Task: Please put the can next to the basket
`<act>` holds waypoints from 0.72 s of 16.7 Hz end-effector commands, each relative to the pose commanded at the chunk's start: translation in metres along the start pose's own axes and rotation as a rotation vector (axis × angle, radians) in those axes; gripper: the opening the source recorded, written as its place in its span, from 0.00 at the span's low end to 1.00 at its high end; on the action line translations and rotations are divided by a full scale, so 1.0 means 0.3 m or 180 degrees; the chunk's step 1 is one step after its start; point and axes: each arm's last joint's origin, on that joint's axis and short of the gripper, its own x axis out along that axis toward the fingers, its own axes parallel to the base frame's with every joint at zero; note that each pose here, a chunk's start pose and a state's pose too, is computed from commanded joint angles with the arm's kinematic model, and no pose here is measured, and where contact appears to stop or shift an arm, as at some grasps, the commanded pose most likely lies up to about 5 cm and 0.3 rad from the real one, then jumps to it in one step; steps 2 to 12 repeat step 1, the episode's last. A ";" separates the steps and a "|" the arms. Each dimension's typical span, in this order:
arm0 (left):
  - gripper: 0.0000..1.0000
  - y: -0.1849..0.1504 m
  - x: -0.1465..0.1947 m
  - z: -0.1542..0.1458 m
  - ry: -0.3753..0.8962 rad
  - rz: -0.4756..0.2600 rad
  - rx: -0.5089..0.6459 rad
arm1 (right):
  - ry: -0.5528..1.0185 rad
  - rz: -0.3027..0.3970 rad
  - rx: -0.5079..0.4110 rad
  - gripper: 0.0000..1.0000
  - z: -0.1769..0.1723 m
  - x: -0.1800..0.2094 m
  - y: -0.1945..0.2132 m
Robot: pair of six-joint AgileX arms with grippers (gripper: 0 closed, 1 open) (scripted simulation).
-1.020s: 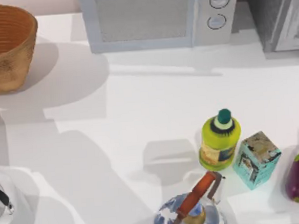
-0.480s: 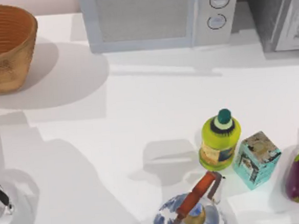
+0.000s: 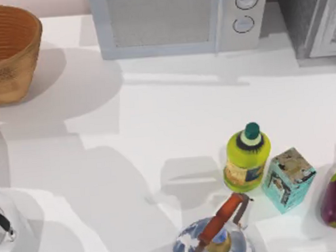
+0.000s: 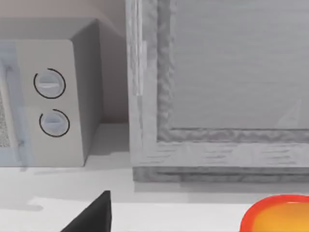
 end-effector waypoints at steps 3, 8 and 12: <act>1.00 -0.009 -0.002 0.001 0.0006 -0.0003 0.0007 | 0.0000 0.0000 0.0000 1.00 0.000 0.000 0.000; 1.00 -0.009 -0.002 0.001 0.0006 -0.0003 0.0007 | 0.0000 0.0000 0.0000 1.00 0.000 0.000 0.000; 1.00 -0.009 -0.002 0.001 0.0006 -0.0003 0.0007 | 0.0000 0.0000 0.0000 1.00 0.000 0.000 0.000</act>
